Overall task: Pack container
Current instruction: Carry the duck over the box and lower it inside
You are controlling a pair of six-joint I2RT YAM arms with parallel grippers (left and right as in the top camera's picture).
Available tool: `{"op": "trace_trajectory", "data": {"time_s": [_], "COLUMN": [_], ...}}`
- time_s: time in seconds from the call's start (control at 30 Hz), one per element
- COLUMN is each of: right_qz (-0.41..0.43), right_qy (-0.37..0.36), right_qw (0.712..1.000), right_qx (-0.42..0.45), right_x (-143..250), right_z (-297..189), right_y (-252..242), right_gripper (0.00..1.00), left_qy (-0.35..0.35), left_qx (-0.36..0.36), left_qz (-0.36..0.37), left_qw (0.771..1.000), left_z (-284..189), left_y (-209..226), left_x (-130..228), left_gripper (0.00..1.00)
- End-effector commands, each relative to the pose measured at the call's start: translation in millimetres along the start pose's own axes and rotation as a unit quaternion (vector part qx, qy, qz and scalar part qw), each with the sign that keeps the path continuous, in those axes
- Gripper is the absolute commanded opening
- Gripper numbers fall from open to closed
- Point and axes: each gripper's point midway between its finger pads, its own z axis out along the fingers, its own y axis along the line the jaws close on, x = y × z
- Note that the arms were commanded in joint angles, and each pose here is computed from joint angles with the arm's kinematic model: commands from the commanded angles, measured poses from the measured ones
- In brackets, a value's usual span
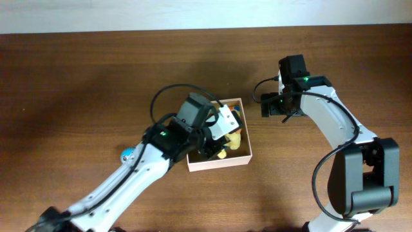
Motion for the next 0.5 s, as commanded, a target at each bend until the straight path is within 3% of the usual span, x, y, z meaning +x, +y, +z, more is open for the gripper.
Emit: {"op": "trace_trajectory", "data": {"time_s": [0.0, 0.47], "right_qz": [0.004, 0.004], "right_qy": [0.001, 0.001], "right_qw": [1.000, 1.000], "right_qx": [0.000, 0.000], "right_x": [1, 1], "right_z": [1, 1], "right_y": [-1, -1], "right_gripper": [0.99, 0.99], "left_qy": [0.000, 0.020], "left_qx": [0.021, 0.030], "left_qz": [0.016, 0.011], "left_qw": [1.000, 0.999], "left_z": [15, 41], "left_y": [-6, -3], "left_x": [-4, 9], "left_gripper": [0.26, 0.26]}}
